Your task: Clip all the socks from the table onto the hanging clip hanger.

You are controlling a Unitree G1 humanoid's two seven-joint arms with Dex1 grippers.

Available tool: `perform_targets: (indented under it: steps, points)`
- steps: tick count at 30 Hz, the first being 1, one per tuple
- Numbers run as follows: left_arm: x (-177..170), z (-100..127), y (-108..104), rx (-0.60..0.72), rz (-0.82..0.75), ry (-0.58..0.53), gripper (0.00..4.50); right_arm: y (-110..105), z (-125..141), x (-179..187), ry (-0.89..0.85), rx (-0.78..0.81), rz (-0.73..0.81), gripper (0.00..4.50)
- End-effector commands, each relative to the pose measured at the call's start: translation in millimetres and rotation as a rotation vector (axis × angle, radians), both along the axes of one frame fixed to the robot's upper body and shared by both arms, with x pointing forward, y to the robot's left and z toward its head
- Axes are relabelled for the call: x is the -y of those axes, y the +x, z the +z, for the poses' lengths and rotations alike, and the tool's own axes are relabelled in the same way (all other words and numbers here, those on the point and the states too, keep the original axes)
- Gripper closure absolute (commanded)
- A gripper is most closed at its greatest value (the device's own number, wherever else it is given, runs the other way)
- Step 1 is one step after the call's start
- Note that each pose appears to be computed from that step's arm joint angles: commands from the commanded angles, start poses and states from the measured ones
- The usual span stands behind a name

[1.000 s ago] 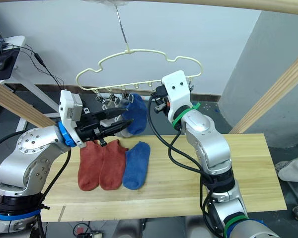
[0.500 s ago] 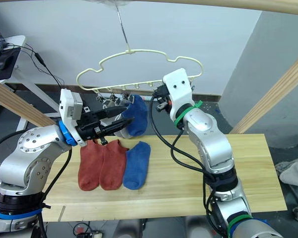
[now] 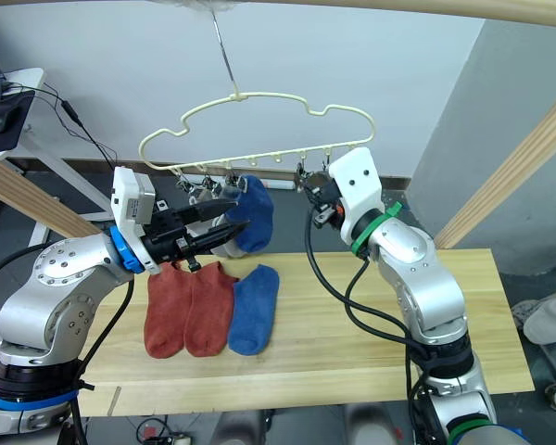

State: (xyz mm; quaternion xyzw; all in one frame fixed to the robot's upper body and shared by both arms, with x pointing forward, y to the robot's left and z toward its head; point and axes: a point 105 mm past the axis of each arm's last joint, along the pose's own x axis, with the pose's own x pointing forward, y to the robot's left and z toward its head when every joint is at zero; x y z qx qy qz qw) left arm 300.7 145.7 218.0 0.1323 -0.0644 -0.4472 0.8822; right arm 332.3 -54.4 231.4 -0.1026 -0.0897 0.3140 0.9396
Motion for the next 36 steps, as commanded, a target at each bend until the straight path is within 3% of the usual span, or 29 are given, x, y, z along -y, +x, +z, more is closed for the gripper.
perform_targets:
  steps: [1, 22, 25, 28, 36]
  points:
    - [1.8, 7.9, -5.9, 0.041, -0.010, 0.015, 2.46, -10.5, 15.4, 2.5, 0.026, 0.072, -0.006, 3.06]
    - [0.8, 6.6, -4.7, 0.044, -0.004, 0.024, 2.46, -17.6, 6.3, -17.7, 0.134, -0.009, -0.021, 3.06]
    - [0.6, 6.6, -4.4, 0.044, -0.003, 0.025, 2.46, -17.4, 6.9, -17.3, 0.145, -0.009, -0.028, 2.44]
    - [0.1, 6.6, -4.3, 0.045, -0.002, 0.027, 2.46, -16.2, 5.7, -17.9, 0.121, -0.006, -0.036, 1.44]
    - [-0.4, 7.6, -3.6, 0.049, 0.000, 0.031, 2.46, -15.9, 7.2, -25.0, 0.128, -0.012, -0.022, 1.44]
